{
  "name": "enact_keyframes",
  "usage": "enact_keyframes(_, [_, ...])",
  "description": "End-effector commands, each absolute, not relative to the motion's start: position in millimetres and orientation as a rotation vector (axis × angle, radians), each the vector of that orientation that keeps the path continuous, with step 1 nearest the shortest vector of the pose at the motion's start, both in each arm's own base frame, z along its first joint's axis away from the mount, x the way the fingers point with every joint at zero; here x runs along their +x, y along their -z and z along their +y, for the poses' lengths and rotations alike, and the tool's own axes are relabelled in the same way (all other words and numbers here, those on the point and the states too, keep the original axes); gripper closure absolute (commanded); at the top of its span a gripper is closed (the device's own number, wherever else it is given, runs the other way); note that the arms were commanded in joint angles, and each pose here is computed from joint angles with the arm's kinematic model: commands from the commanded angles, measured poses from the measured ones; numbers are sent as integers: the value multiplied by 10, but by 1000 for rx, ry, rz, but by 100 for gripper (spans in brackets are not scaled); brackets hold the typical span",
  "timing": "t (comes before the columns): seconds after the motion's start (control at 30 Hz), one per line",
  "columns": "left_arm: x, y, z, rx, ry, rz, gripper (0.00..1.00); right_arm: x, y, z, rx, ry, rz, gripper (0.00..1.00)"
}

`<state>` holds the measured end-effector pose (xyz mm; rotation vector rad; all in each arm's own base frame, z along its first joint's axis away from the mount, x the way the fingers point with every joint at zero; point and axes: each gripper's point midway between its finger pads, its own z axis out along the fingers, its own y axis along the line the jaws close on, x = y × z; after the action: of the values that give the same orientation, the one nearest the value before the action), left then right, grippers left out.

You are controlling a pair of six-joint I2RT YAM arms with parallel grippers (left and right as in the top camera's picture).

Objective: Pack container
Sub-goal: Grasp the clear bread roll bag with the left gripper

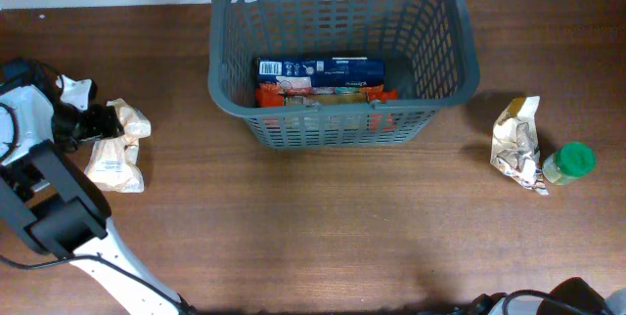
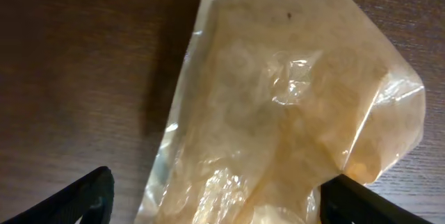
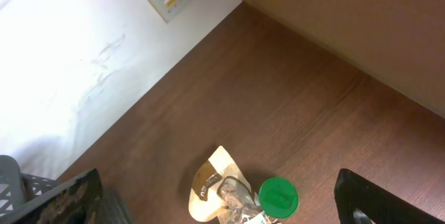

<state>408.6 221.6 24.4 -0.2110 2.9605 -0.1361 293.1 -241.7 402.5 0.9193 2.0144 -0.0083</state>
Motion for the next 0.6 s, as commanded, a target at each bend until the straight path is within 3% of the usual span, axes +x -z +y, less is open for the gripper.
enact_keyframes(0.0, [4064,1,2001,-108,216,3023,18,2916,-4031,-2441,922,23,2013,1])
enact_keyframes(0.13, [4086,8,1791,9,212,3060,18,2916,-4031,-2441,922,23,2013,1])
enact_keyframes(0.37, [4059,25,1828,148,-138,3175,27,2916,-4031,-2441,922,23,2013,1])
enact_keyframes(0.57, [4044,55,1822,149,-129,3184,34,2916,-4031,-2441,922,23,2013,1])
